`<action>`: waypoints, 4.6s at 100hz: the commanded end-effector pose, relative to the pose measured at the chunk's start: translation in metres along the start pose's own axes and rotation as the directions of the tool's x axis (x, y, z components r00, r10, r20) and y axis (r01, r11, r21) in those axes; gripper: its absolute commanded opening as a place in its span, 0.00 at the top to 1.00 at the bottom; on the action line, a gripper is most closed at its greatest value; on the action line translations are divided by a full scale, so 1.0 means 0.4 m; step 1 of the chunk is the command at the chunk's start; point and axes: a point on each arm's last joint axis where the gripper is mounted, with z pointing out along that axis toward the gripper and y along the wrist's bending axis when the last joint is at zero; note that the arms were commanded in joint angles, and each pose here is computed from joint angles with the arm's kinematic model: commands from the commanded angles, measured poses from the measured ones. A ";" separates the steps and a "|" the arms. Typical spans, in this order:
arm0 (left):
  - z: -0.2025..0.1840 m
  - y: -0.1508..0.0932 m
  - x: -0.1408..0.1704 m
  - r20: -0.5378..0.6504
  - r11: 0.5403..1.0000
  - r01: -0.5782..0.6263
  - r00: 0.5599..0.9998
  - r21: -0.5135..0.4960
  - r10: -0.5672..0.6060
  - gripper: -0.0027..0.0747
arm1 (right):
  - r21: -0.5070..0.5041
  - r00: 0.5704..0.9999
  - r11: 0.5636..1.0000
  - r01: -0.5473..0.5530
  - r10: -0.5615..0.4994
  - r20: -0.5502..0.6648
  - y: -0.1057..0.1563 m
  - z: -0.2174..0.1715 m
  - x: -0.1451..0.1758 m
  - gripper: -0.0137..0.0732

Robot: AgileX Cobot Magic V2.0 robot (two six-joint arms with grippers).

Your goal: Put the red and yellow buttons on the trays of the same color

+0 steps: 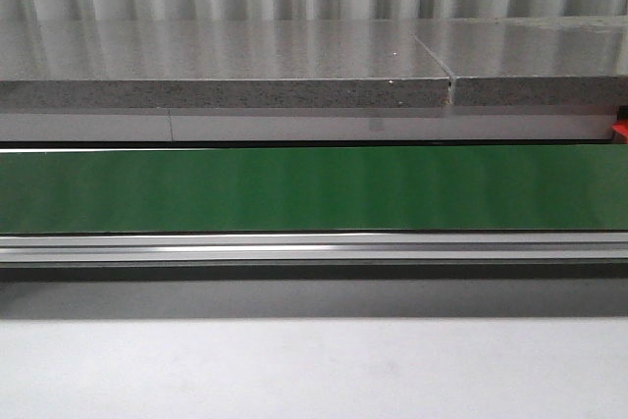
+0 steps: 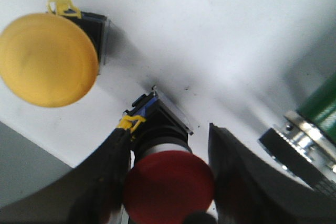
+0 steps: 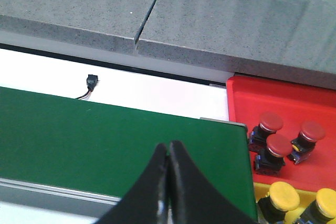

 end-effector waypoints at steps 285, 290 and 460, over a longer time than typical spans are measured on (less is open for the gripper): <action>-0.223 0.030 -0.046 0.073 0.999 -0.028 0.997 -0.039 0.031 0.26 | 0.021 0.996 1.000 0.014 -0.016 0.086 -0.006 -0.007 -0.033 0.92; -0.207 0.034 -0.054 0.052 0.999 -0.023 0.998 -0.040 0.025 0.26 | 0.021 0.996 1.000 0.014 -0.016 0.086 -0.006 -0.007 -0.033 0.92; -0.150 0.068 -0.149 0.087 0.999 0.006 0.996 -0.040 -0.002 0.66 | 0.021 0.996 1.000 0.014 -0.016 0.086 -0.006 -0.007 -0.033 0.92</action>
